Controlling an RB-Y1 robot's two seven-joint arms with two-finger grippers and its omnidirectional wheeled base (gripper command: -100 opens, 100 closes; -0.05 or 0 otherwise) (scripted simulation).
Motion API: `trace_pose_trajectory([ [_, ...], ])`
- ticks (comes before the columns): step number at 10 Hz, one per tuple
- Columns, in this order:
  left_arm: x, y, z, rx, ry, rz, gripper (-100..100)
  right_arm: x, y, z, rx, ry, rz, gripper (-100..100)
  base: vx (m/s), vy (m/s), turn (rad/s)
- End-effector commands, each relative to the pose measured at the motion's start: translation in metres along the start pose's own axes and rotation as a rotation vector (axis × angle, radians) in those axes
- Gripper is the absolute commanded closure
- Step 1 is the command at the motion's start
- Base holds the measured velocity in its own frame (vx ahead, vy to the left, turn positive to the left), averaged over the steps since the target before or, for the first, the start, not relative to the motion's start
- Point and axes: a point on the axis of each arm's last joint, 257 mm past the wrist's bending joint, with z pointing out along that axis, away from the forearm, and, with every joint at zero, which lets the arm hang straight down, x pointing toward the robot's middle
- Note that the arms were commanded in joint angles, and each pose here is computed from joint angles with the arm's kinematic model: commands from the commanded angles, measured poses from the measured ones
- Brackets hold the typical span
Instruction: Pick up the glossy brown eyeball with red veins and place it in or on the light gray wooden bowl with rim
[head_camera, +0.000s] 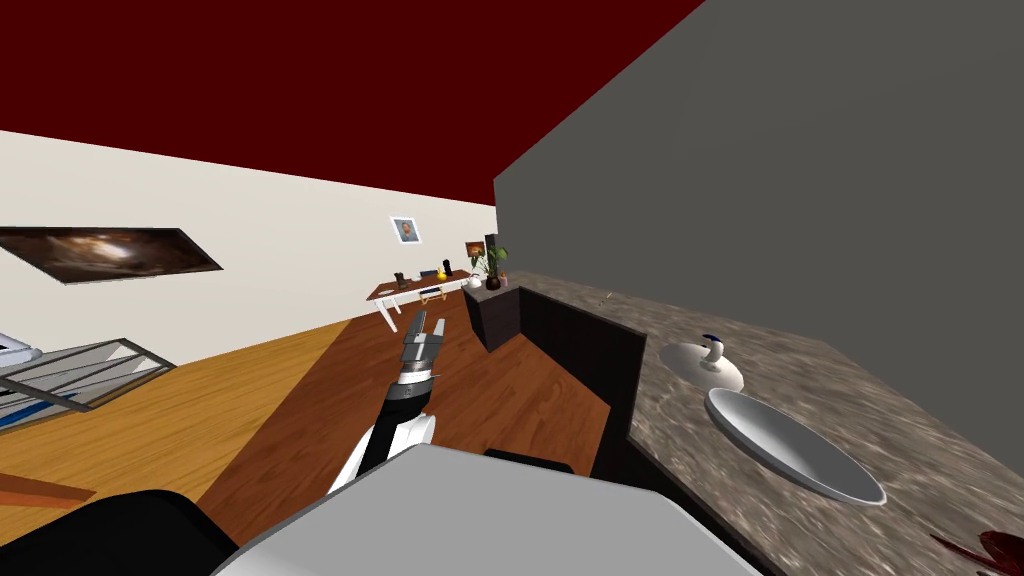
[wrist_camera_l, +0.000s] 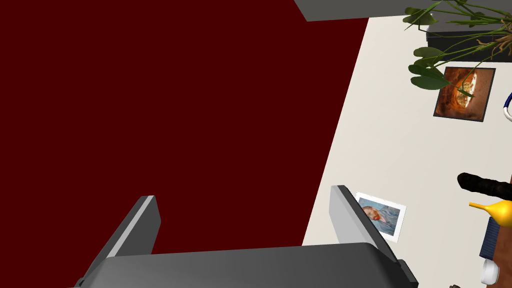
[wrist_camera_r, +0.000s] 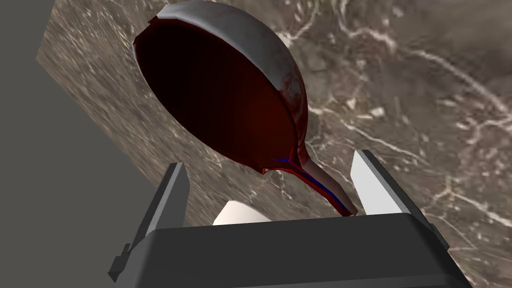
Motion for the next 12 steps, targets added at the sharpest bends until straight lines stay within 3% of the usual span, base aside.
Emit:
trace_pose_trajectory([
  [1, 0.0, 0.0, 0.0, 0.0, 0.0, 0.0, 0, 0.0, 0.0, 0.0, 0.0, 0.0, 0.0, -100, -0.004, -0.021, 0.029],
  [2, 0.0, 0.0, 0.0, 0.0, 0.0, 0.0, 0, 0.001, 0.0, 0.0, 0.0, 0.001, -0.001, 100, 0.0, 0.0, 0.0],
  [6, 0.0, 0.0, 0.0, 0.0, 0.0, 0.0, 0, 0.001, 0.0, 0.0, 0.001, 0.002, -0.003, 100, 0.0, 0.0, 0.0],
  [7, 0.0, 0.0, 0.0, 0.0, 0.0, 0.0, 0, 0.001, 0.0, 0.0, 0.001, 0.002, -0.004, 0, 0.0, 0.0, 0.0],
  [8, 0.0, 0.0, 0.0, 0.0, 0.0, 0.0, 0, -0.014, -0.005, 0.0, -0.006, -0.015, -0.018, 100, 0.004, 0.024, -0.194],
  [10, 0.0, 0.0, 0.0, 0.0, 0.0, 0.0, 0, -0.015, -0.006, 0.0, -0.005, -0.015, -0.022, 100, 0.0, 0.035, -0.107],
  [11, 0.0, 0.0, 0.0, 0.0, 0.0, 0.0, 0, -0.014, -0.006, 0.0, -0.006, -0.014, -0.021, 0, 0.0, 0.0, 0.0],
  [12, 0.0, 0.0, 0.0, 0.0, 0.0, 0.0, 0, -0.032, -0.042, -0.004, 0.064, -0.034, -0.051, 100, -0.055, 0.1, 0.018],
])
